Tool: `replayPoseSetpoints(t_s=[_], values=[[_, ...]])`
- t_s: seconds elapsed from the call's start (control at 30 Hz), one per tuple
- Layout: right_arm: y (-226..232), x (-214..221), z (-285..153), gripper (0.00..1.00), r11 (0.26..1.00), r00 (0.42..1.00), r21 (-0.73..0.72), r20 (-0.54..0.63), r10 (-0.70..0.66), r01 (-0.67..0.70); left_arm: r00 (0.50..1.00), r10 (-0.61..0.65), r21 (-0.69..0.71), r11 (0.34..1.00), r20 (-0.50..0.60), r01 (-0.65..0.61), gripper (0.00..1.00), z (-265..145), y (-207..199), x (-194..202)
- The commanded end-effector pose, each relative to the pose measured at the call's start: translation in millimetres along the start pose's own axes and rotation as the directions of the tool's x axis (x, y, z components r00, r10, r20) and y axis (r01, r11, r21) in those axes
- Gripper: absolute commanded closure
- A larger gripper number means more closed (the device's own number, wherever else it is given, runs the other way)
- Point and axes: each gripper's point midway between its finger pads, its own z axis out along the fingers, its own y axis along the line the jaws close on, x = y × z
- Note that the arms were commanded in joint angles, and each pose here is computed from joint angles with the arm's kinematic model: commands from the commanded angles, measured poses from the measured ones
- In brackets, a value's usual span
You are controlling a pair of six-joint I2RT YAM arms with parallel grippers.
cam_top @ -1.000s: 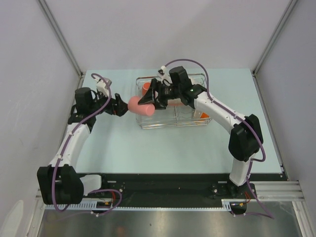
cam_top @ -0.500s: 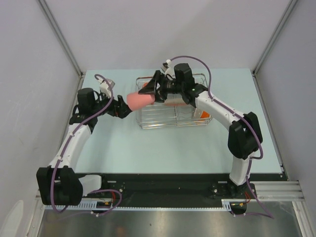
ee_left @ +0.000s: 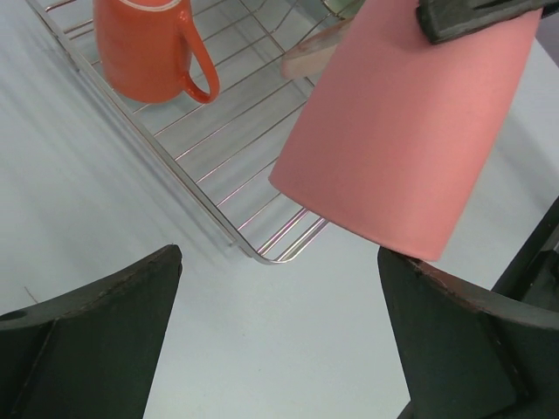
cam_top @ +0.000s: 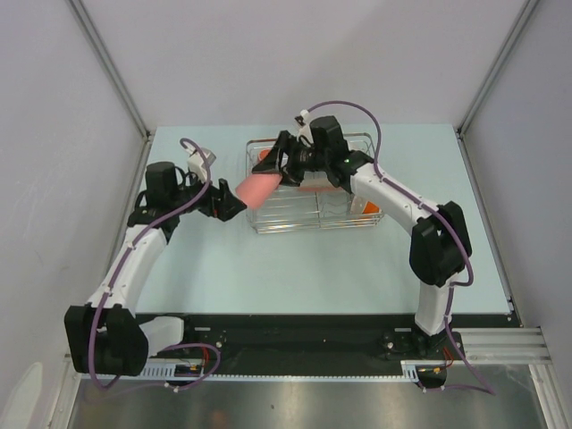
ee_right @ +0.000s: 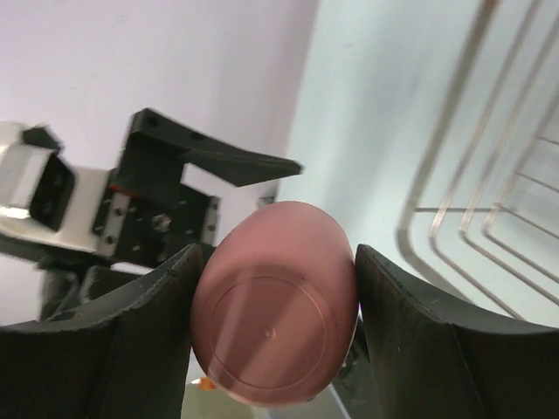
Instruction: Load the mixed dishes into the dish rack
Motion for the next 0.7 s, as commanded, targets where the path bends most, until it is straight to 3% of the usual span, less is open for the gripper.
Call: replayPoseSetpoints(t_s=[0.0,0.23,0.67], values=[[-15,3,-9,1.0,0.974,0.988,0.171,0.009,-0.152,0.149,0.995,0.099,-0.003,0.995,0.025,-0.099,0.0,-10,-10,-16],[-44,-3,-22,1.0,0.906,0.967,0.358,0.028,-0.252,0.225,0.988,0.156,-0.107,0.982,-0.012,-0.156,0.0,-33,4,-8],[-58,-14,4,1.0,0.747,0.896,0.545,-0.018,-0.444,0.381,0.994,0.104,-0.156,0.982,-0.045,-0.11,0.0,-56,21,23]])
